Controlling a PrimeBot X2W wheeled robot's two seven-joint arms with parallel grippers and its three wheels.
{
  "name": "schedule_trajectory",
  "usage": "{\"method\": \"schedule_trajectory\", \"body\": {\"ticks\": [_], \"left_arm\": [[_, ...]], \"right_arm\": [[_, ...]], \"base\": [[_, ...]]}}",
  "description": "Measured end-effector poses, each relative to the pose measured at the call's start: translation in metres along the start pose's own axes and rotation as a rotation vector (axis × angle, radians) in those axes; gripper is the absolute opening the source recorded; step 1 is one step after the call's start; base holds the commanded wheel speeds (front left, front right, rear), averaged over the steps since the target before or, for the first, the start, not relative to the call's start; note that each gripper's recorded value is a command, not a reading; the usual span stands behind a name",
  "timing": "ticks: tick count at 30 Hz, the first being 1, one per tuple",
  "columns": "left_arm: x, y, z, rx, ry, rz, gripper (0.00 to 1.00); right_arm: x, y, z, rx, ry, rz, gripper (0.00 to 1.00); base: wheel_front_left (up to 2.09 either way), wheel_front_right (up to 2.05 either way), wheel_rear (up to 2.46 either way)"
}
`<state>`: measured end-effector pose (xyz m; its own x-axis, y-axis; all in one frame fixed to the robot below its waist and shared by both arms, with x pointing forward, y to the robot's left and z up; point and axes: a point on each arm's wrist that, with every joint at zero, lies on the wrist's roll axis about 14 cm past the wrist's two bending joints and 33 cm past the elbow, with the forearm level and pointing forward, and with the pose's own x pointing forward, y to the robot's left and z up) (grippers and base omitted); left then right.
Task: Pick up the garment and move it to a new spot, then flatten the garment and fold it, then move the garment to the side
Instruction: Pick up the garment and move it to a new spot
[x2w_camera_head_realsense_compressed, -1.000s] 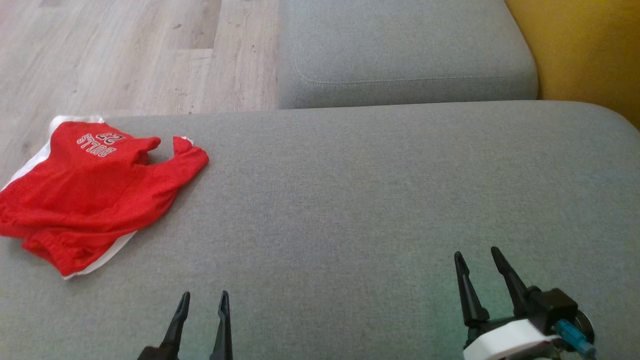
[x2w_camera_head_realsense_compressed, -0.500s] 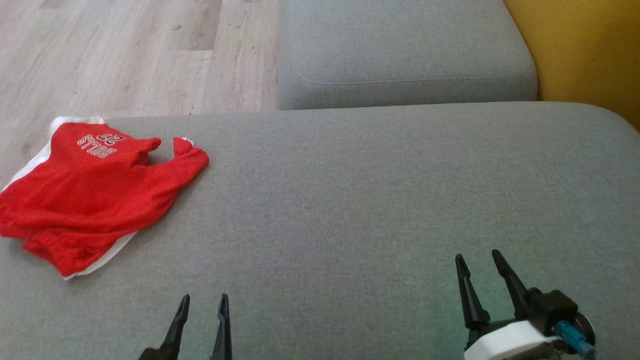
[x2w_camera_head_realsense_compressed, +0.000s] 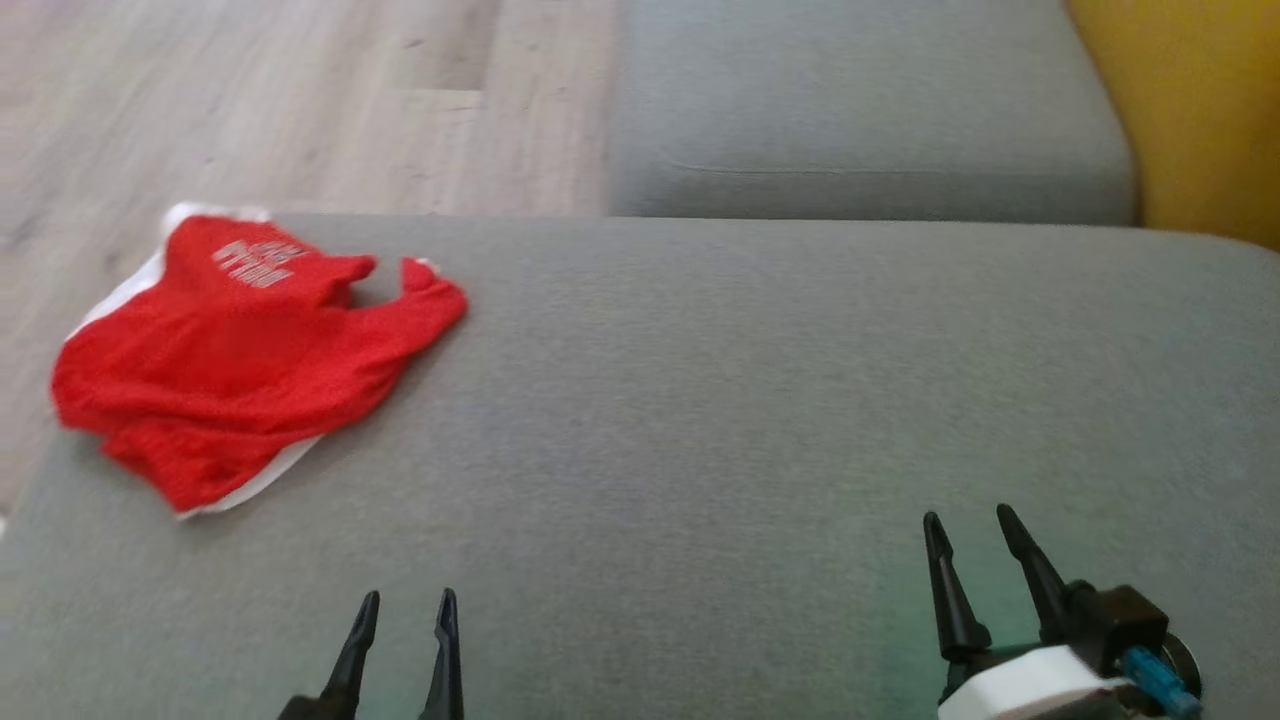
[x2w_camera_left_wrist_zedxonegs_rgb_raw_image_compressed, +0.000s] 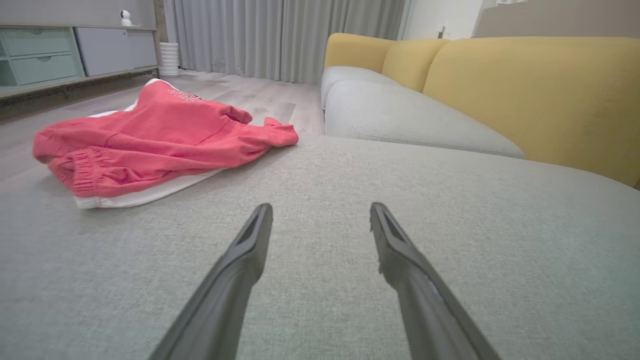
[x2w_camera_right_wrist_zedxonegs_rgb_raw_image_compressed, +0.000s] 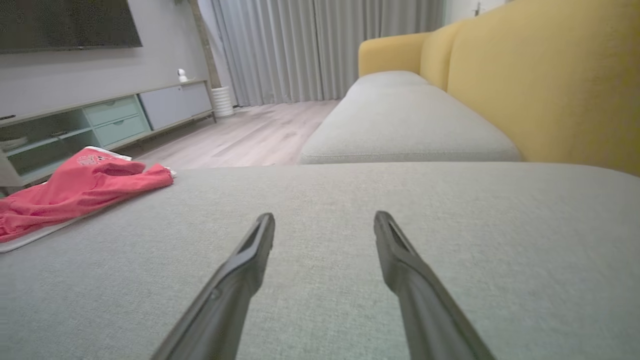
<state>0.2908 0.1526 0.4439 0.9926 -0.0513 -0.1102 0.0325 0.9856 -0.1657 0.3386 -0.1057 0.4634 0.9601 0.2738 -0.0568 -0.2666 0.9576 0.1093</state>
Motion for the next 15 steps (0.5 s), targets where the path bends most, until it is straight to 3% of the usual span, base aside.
{"method": "schedule_trajectory", "body": {"ticks": [15], "left_arm": [[-0.05,0.071,0.003,-0.019,-0.043,0.261,1.0]], "right_arm": [[0.032,0.073,-0.008,-0.009,0.044,0.247,1.0]], "base": [[0.0,0.0,0.0]]}}
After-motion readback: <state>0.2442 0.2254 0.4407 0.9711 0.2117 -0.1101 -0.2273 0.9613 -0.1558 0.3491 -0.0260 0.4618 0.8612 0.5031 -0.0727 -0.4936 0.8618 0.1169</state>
